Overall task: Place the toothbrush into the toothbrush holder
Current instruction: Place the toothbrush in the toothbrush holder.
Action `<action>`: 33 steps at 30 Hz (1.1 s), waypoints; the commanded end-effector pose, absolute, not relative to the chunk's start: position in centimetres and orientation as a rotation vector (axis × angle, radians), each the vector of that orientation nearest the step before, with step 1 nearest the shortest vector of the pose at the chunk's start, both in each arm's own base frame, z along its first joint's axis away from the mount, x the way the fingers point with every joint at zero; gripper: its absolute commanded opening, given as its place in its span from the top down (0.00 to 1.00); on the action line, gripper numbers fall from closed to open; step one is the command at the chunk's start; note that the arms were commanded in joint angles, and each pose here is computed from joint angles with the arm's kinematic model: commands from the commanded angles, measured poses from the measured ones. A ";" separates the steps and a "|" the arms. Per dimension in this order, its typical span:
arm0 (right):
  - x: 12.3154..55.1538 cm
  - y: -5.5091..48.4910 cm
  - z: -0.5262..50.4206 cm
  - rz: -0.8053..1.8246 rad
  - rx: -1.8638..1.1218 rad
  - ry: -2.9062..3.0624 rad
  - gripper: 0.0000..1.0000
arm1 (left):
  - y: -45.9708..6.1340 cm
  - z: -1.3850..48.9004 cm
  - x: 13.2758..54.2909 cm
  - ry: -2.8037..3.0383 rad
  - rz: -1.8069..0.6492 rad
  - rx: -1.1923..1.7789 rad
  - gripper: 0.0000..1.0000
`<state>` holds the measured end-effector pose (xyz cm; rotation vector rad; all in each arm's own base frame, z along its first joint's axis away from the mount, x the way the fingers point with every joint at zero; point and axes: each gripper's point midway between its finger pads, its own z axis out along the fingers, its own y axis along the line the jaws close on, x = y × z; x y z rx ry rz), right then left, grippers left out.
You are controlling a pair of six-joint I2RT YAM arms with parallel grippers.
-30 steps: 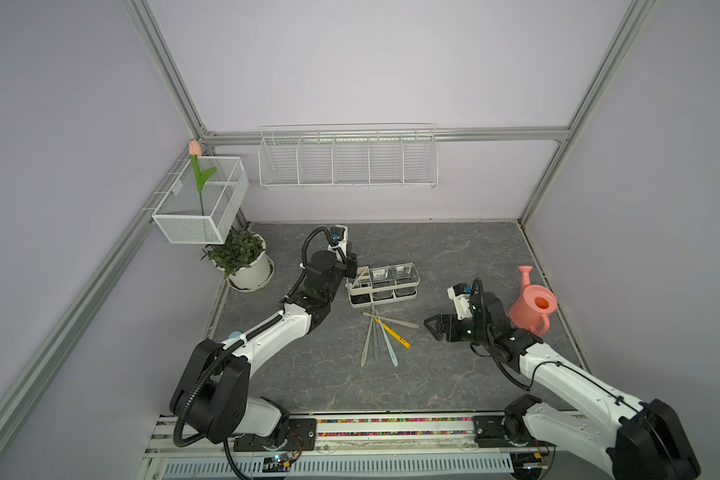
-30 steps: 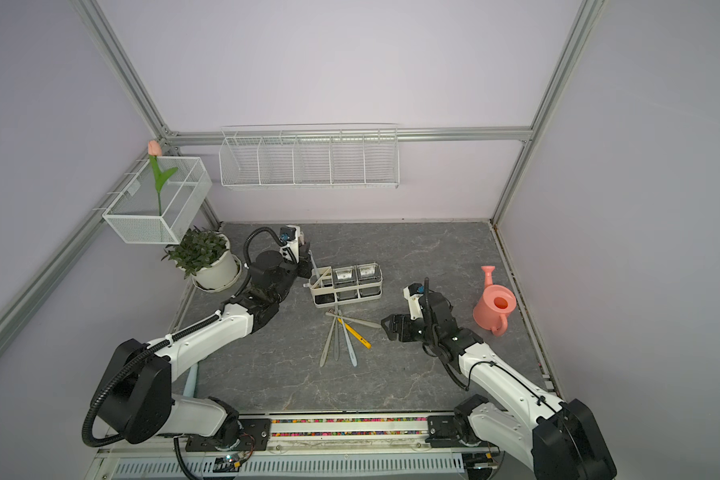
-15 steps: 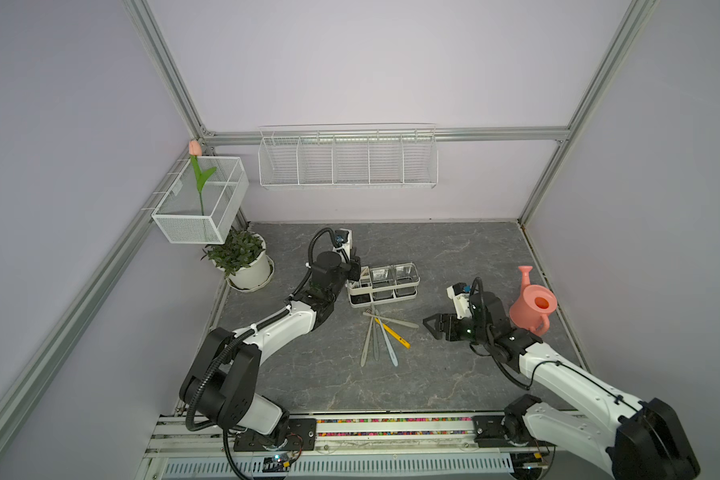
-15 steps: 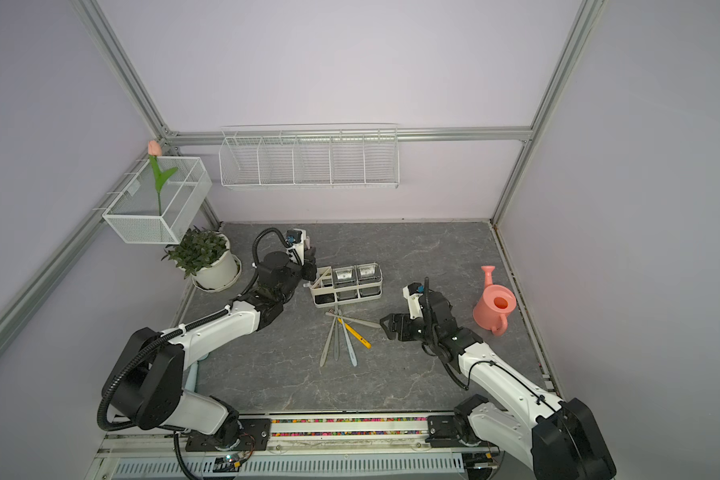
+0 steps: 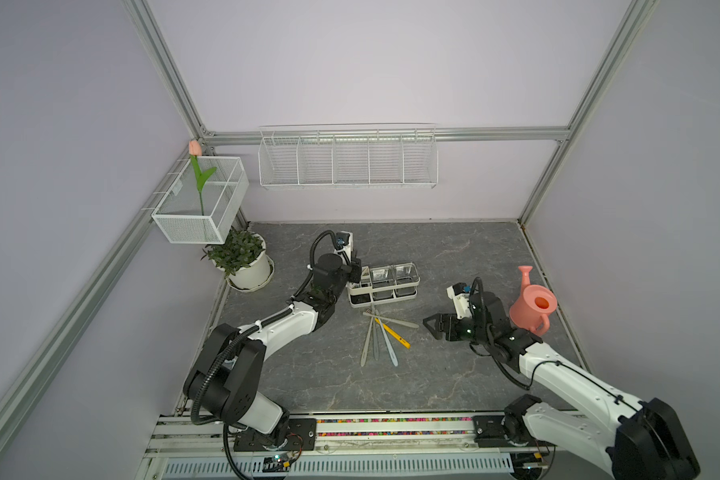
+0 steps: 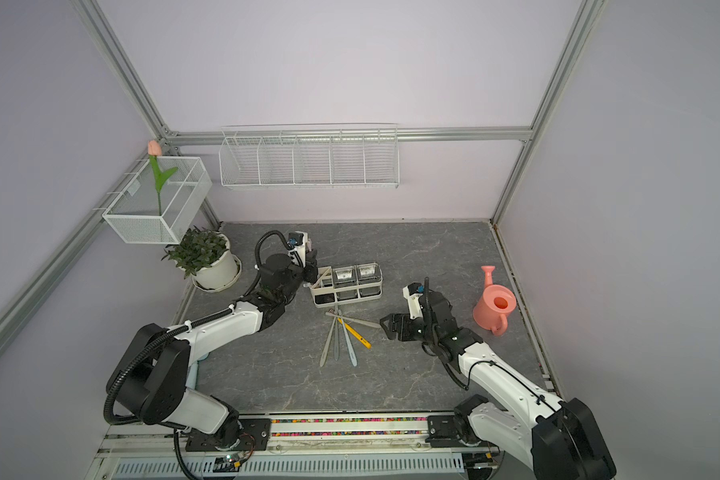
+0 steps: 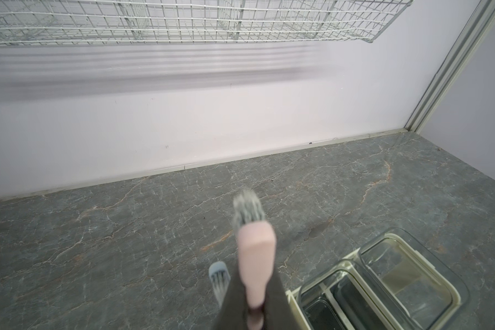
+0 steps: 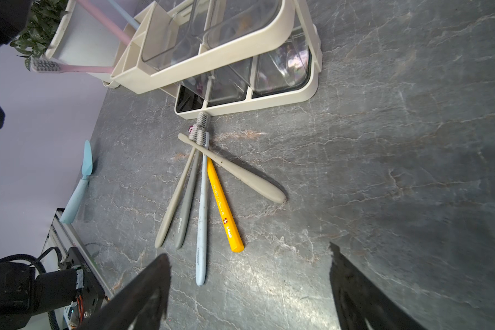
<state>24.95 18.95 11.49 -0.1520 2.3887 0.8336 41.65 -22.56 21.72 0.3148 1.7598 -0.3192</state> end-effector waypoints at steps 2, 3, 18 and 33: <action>24.7 18.9 11.1 0.847 -0.153 2.387 0.11 | -22.6 21.0 41.8 1.756 -0.348 0.294 1.00; 24.7 18.9 11.2 0.848 -0.158 2.385 0.11 | -22.6 20.8 41.7 1.760 -0.353 0.293 1.00; 24.4 18.3 11.1 0.817 -0.151 2.379 0.11 | -22.8 18.9 41.8 1.796 -0.360 0.289 1.00; 24.3 18.1 10.9 0.804 -0.154 2.387 0.11 | -23.2 17.1 42.0 1.827 -0.365 0.306 1.00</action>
